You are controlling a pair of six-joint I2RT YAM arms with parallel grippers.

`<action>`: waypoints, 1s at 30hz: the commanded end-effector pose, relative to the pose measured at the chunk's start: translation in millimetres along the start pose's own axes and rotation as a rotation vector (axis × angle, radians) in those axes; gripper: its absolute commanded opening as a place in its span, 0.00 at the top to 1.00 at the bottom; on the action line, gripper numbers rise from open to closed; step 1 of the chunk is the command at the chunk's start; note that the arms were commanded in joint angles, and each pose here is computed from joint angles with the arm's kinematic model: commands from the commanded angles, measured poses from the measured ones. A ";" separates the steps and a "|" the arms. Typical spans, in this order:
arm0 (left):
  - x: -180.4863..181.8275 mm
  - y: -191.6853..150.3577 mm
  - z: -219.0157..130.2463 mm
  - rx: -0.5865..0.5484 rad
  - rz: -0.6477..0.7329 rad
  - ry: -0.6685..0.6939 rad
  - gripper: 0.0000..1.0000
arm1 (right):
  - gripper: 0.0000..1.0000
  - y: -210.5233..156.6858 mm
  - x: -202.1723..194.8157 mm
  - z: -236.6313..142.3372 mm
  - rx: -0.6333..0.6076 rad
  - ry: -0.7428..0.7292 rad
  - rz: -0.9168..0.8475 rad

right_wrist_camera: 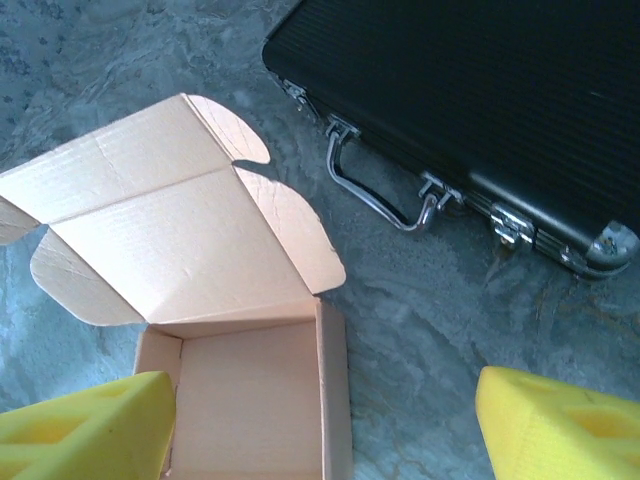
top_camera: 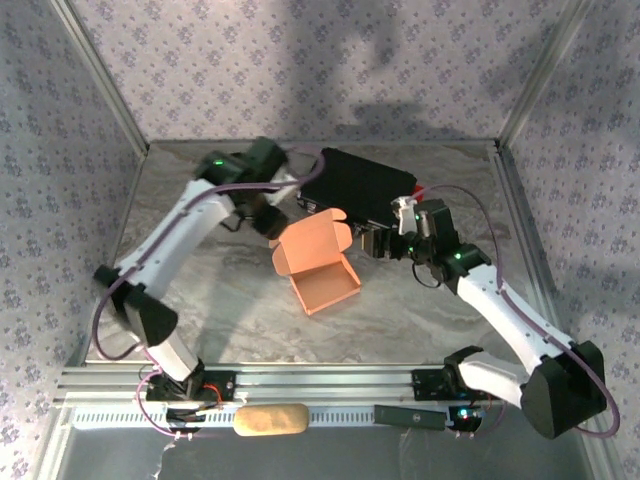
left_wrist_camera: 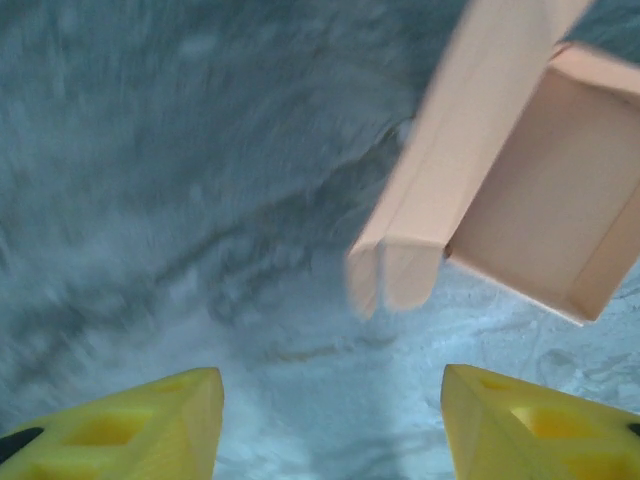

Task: Fold the paper box

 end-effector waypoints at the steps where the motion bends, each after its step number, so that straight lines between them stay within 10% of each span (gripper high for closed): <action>1: -2.1 -22.8 23.2 0.070 -0.157 -0.198 0.36 | 0.21 11.1 2.5 2.4 0.018 0.033 -0.028; 30: -20.9 -15.6 94.6 0.078 -0.124 -0.292 0.63 | 0.25 19.3 -1.5 7.0 0.030 0.039 -0.005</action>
Point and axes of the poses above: each hand's point on the last joint's axis, 136 mm out from that joint toward the fingers, its own z axis out along the fingers, its own x axis along the line the jaws close on, y = z × x, the point moved 6 cm from there along -z, back along the fingers, and after that the axes turned 11 degrees about -z, right-handed, at the moved point
